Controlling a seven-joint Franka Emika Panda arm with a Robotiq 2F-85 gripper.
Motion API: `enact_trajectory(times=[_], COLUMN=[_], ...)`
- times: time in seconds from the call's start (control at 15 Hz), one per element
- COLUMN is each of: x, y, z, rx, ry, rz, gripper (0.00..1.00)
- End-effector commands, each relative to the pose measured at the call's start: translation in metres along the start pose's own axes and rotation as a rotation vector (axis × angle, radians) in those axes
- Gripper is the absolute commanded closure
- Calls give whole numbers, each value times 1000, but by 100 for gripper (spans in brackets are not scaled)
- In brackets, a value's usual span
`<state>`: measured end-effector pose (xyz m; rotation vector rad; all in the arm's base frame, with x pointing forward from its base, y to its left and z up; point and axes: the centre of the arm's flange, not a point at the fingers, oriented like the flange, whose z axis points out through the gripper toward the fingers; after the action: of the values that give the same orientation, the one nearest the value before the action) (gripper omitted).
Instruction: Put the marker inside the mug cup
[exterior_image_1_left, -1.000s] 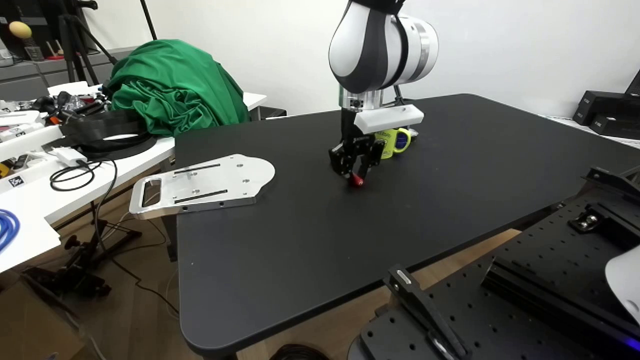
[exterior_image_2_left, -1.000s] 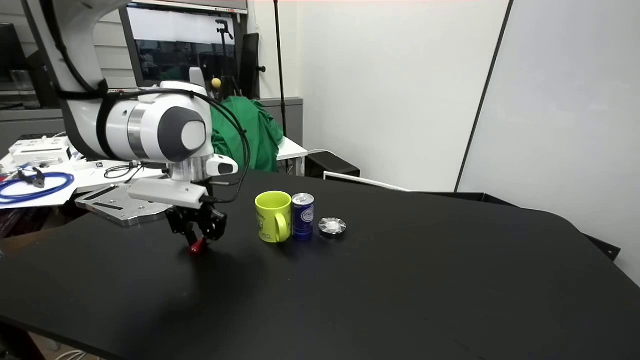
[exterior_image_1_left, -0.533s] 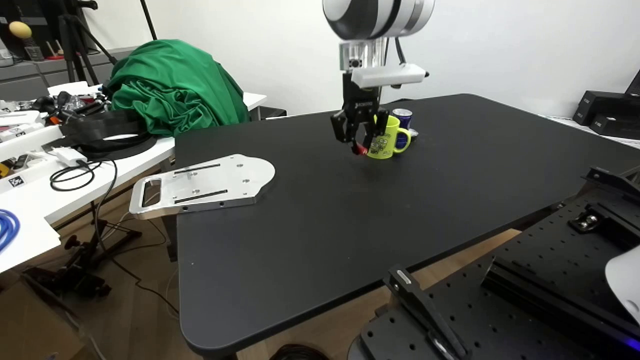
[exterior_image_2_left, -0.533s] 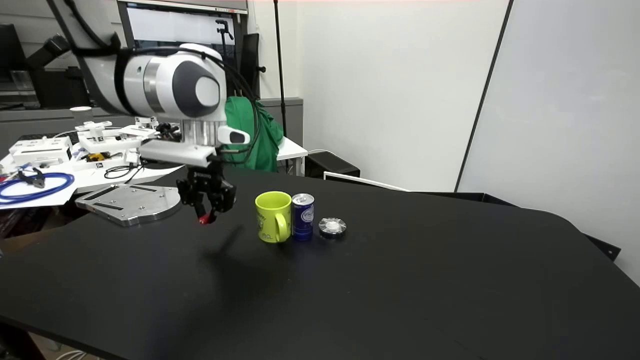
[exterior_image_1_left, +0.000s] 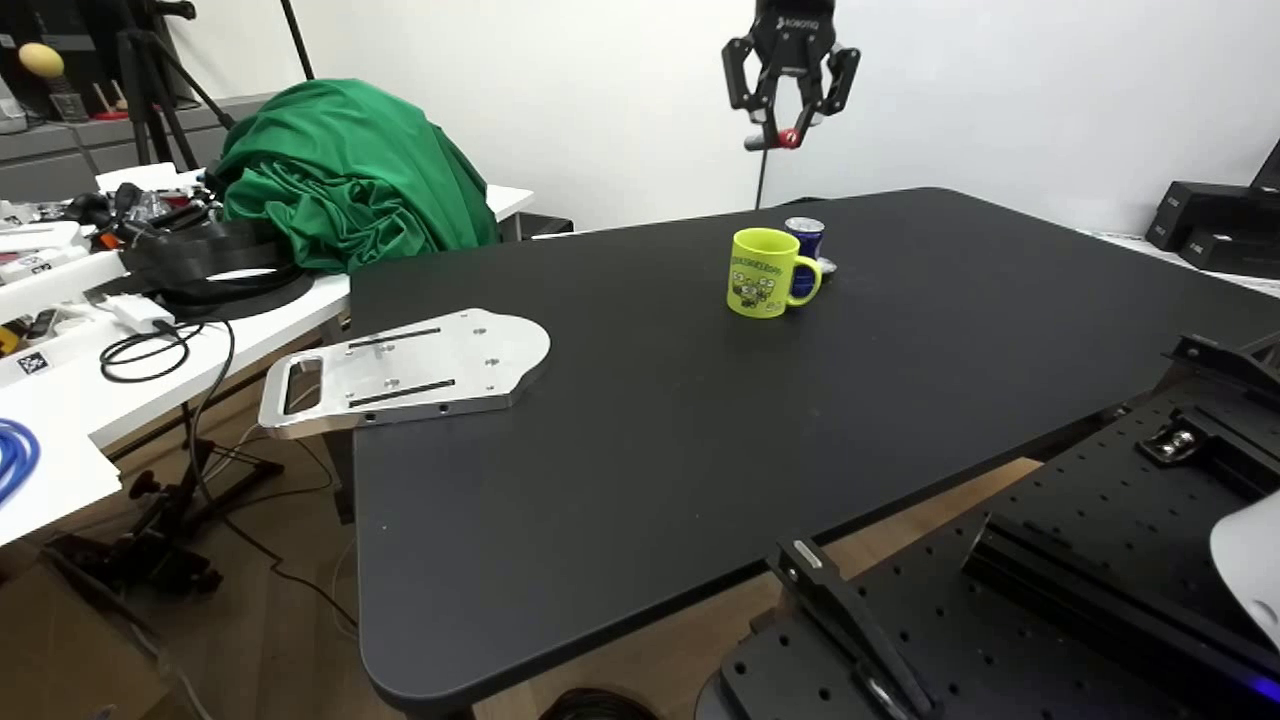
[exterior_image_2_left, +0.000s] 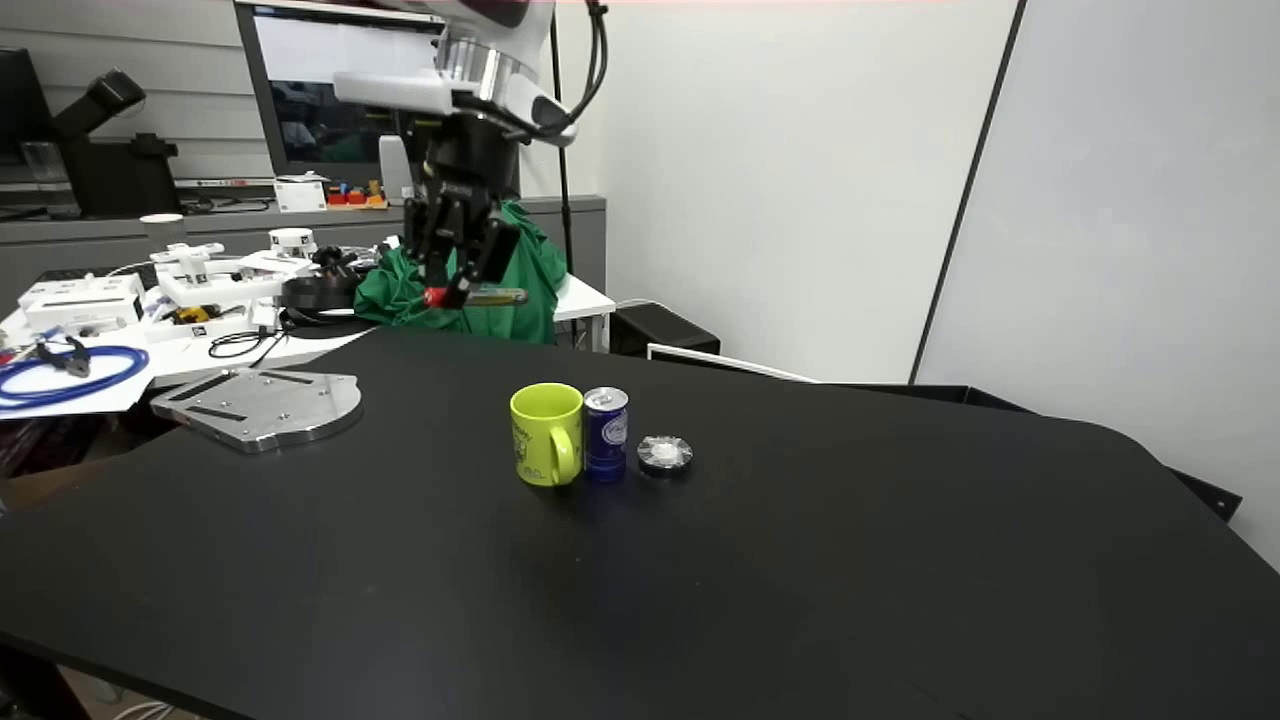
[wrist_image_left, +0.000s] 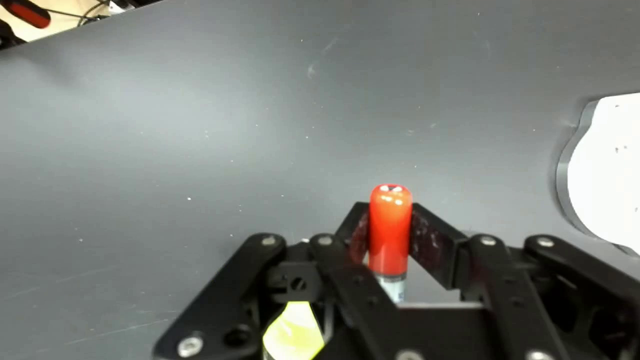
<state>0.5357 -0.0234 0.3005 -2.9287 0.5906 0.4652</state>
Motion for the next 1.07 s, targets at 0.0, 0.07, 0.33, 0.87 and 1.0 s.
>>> enact_trajectory(times=[0.0,0.07,0.33,0.87,1.0], x=[13,16,27,54,62], y=[41,53,93,101,96], z=[-32,-34,-14,14,18], rx=[78,104,215,526,597], ry=[-50,-70,-149,-228,-233], rz=[174,212,361,636,685], gripper=[94,94,94,94,94])
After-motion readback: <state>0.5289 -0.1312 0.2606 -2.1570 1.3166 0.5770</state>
